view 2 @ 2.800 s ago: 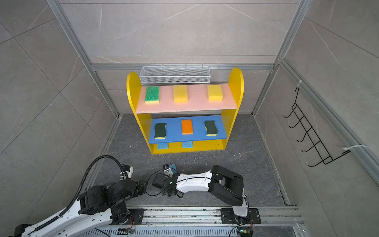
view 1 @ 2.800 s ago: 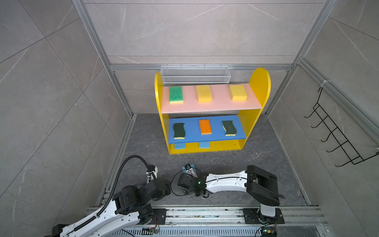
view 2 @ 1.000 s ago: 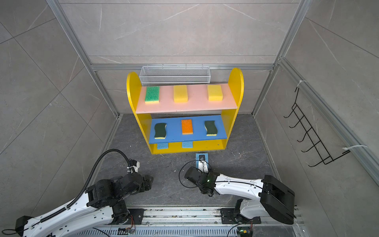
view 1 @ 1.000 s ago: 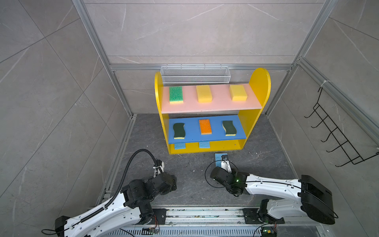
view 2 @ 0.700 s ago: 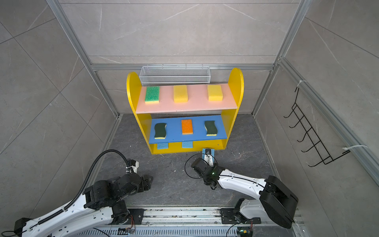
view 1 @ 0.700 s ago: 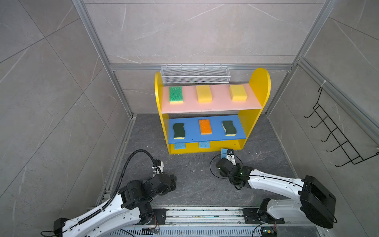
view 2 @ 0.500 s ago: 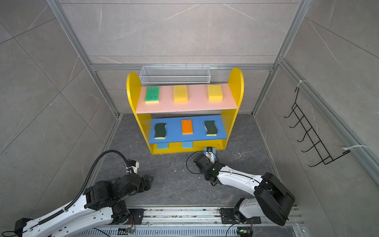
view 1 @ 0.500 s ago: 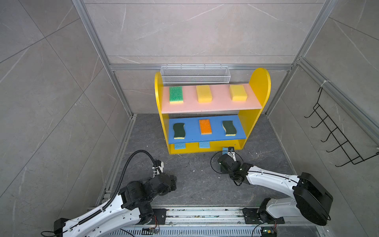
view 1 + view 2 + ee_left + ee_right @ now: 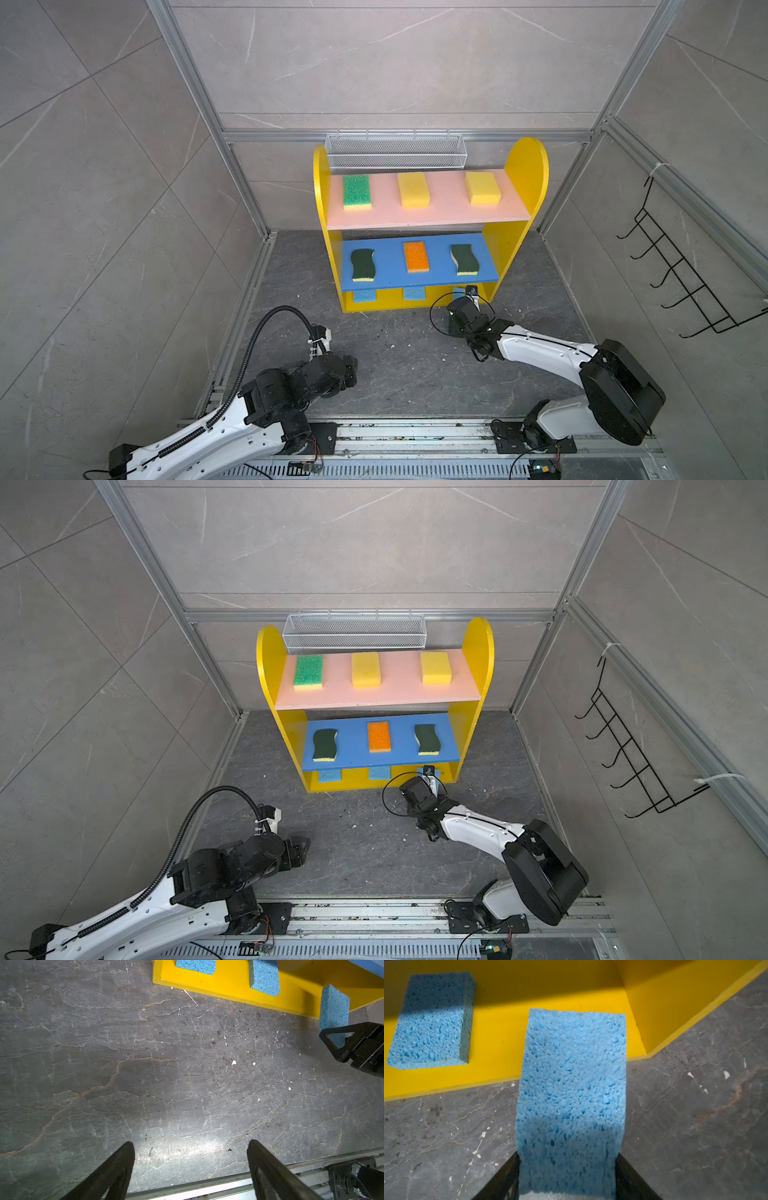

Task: Arrange cleaning sponges on a shelf
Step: Move the cleaning sponge to the shelf.

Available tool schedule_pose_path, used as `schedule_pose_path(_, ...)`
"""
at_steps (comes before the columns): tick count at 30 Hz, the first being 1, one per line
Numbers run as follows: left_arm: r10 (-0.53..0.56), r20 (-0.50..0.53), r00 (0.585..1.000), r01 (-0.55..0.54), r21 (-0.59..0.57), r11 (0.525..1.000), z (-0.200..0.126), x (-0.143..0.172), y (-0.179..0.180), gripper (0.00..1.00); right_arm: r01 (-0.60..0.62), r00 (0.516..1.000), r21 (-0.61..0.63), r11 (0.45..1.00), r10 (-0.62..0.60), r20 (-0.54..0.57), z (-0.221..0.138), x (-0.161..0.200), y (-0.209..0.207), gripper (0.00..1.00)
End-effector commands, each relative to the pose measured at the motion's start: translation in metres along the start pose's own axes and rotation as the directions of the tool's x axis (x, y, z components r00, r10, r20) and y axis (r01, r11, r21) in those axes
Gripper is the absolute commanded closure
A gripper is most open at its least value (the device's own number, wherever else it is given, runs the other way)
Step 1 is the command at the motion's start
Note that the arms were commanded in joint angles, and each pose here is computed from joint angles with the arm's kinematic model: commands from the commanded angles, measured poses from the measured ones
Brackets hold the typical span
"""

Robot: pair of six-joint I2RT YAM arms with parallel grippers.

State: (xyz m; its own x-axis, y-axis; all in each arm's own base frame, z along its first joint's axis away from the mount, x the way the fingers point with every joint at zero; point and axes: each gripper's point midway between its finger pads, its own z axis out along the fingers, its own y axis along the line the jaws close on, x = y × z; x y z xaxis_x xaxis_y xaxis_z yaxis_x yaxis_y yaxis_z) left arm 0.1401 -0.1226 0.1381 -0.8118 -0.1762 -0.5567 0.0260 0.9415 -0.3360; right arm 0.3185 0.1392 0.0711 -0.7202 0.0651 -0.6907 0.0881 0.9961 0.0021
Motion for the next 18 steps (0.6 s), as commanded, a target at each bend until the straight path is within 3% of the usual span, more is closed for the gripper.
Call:
schedule_pose_path(1, 0.02, 0.018, 1.0, -0.02, 0.006, 1.0, 0.001, -0.006, -0.007, 0.13, -0.003, 1.0, -0.019, 1.0, 0.004, 0.025, 0.006, -0.014, 0.002, 0.33)
schedule_pose_path(18, 0.017, 0.051, 0.999, -0.017, -0.002, 1.0, 0.001, -0.013, -0.006, 0.14, 0.009, 0.999, -0.001, 1.0, -0.009, 0.036, 0.048, -0.045, -0.009, 0.34)
